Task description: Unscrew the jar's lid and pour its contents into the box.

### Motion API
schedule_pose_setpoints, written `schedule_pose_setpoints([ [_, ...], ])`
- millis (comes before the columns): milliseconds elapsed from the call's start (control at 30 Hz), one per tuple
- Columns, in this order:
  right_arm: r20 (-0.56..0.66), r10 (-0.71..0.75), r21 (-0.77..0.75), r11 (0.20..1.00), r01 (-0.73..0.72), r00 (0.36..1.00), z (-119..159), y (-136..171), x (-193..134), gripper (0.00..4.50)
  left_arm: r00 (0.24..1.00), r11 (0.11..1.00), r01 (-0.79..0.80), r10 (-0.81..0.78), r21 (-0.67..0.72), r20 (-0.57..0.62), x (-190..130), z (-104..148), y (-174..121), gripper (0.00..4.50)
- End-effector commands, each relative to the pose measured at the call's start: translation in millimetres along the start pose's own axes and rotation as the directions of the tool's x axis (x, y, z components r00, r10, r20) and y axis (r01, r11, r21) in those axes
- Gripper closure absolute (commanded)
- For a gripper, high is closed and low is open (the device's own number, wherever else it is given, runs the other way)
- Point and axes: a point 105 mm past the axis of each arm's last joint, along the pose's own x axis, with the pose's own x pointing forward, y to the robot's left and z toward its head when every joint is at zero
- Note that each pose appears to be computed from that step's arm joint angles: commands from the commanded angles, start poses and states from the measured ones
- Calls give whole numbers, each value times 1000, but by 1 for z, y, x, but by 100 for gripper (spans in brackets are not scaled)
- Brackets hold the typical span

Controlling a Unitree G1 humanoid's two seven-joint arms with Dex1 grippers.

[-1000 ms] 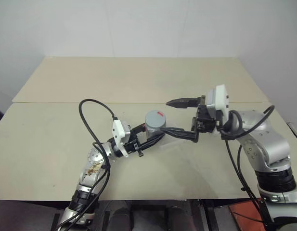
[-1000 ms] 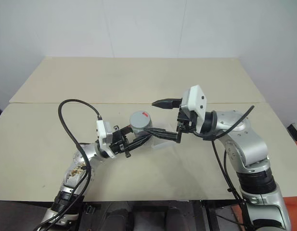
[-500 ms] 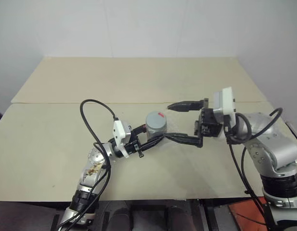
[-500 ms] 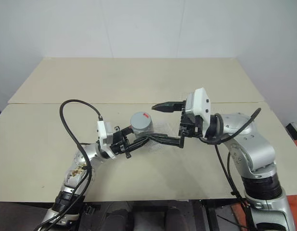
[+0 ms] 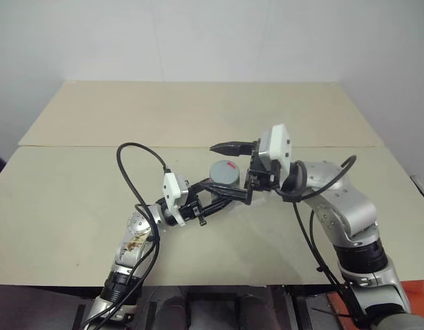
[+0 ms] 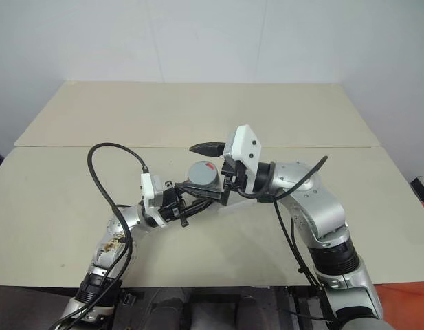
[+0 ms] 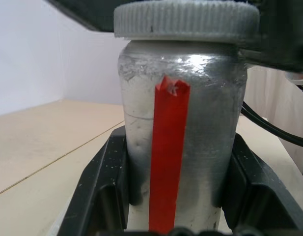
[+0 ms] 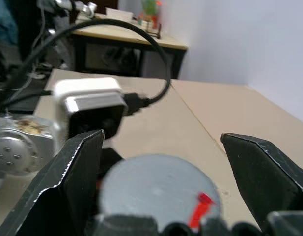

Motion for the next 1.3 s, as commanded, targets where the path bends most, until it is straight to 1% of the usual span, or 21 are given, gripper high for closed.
schedule_pose_setpoints([
  [33, 25, -36, -48, 998, 37, 999, 13, -8, -7, 5, 999, 999, 7, -8, 48, 32, 0, 10, -1, 250],
  [433, -26, -65, -49, 997, 63, 998, 8, -13, -32, 5, 999, 999, -4, 2, 46, 37, -2, 12, 1, 250],
  [800, -35, -47, -48, 998, 46, 998, 9, -11, -45, 5, 999, 999, -5, 3, 44, 39, -2, 11, 2, 250],
  [1300, -85, -104, -37, 994, 101, 991, 2, -20, -69, 5, 999, 999, -13, 11, 48, 45, -4, 12, 4, 250],
])
